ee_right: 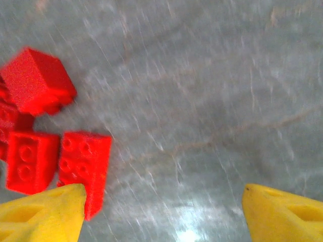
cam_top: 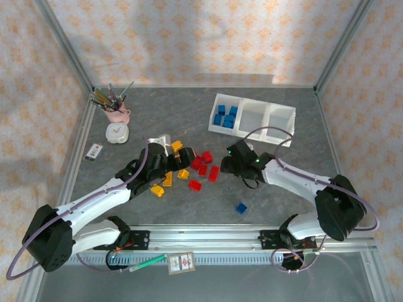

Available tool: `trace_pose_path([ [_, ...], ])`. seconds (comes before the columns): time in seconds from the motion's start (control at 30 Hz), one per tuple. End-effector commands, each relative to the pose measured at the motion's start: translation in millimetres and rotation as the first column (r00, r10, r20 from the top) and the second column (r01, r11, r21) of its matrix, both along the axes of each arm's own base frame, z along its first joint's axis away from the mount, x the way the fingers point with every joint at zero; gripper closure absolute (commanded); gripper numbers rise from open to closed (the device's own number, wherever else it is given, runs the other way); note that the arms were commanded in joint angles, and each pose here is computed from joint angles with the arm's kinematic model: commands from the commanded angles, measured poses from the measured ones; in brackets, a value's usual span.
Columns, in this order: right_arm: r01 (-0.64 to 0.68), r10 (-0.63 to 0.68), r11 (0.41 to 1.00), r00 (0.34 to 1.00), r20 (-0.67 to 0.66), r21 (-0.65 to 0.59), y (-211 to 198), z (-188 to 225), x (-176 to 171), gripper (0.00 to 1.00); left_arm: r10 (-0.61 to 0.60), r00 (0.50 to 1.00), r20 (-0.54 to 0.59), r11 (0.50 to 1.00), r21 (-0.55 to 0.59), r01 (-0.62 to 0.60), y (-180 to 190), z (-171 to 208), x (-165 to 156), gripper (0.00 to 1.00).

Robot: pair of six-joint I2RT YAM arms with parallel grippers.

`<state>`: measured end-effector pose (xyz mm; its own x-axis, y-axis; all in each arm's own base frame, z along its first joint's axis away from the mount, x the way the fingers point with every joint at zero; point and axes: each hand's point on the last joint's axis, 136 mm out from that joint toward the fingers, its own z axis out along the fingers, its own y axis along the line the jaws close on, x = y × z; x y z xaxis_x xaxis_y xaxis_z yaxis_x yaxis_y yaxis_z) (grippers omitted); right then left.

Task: Sort the legos into containers by color
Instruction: Pick up the lego from the bottom-center of the table.

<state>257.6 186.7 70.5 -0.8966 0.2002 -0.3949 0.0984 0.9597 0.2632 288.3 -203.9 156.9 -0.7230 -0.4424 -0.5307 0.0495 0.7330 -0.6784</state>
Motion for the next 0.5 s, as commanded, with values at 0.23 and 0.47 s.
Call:
trace_pose_path([
  [0.23, 0.175, -0.184, 0.981, 0.976, -0.117, -0.085, -34, -34, -67, 0.18, 0.024, 0.999, -0.028, 1.0, -0.019, -0.025, -5, -10, -12, 0.01],
  [0.47, 0.202, -0.218, 0.974, 0.96, -0.175, -0.106, -36, -46, -106, 0.2, 0.004, 0.998, -0.06, 1.0, -0.016, -0.005, -10, -21, -20, 0.01],
])
